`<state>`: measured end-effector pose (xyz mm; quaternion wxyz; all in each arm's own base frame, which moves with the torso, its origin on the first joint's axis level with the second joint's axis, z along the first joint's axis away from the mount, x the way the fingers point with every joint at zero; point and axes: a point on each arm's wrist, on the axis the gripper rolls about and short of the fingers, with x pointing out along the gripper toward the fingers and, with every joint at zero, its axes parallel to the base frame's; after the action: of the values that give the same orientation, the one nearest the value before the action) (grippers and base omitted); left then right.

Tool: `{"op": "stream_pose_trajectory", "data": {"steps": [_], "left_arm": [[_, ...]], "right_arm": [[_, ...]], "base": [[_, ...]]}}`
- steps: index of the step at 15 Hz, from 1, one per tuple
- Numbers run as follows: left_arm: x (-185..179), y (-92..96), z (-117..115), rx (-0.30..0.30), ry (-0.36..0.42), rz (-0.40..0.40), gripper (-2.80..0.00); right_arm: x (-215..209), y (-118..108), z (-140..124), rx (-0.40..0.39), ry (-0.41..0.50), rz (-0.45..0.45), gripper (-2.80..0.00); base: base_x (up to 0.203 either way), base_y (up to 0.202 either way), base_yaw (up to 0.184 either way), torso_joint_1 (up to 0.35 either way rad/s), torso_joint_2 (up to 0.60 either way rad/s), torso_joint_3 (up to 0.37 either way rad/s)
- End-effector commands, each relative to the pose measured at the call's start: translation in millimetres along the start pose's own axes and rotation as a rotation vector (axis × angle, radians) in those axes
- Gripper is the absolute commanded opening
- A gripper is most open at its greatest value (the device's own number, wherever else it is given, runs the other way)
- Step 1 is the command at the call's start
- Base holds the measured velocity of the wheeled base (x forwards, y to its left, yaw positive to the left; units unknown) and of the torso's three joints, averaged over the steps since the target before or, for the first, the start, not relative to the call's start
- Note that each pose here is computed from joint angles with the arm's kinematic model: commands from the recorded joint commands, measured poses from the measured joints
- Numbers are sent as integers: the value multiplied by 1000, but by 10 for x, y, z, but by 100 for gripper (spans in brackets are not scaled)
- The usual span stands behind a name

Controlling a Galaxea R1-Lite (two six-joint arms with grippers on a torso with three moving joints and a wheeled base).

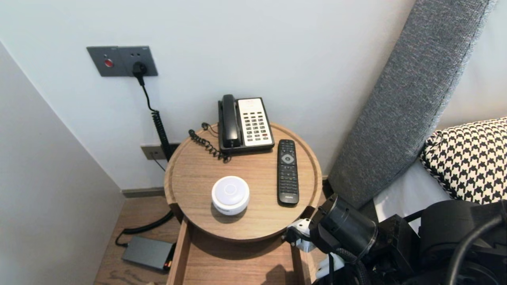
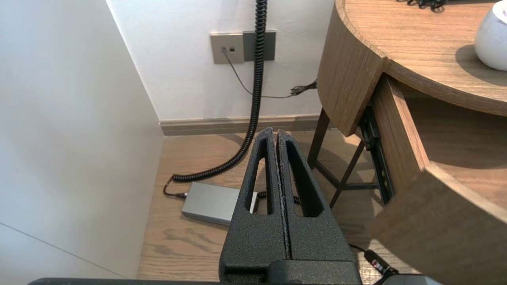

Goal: Open the nightstand drawer

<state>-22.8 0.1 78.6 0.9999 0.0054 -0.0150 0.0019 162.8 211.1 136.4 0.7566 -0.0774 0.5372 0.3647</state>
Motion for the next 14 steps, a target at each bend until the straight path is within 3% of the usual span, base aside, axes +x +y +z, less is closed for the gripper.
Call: {"op": "stream_pose_trajectory", "data": {"steps": [1,7,14], "left_arm": [[7,0,-34,0,10,1,-280],[7,0,-34,0,10,1,-280],[7,0,-34,0,10,1,-280]], "right_arm": [[40,30,-63,-11,30,5,-280],[97,78,-171,-37,70,8,-280],[14,84,-67,-33,17,12,-280]], "base": [[0,0,0,0,0,0],[0,0,0,0,0,0],[0,0,0,0,0,0]]}}
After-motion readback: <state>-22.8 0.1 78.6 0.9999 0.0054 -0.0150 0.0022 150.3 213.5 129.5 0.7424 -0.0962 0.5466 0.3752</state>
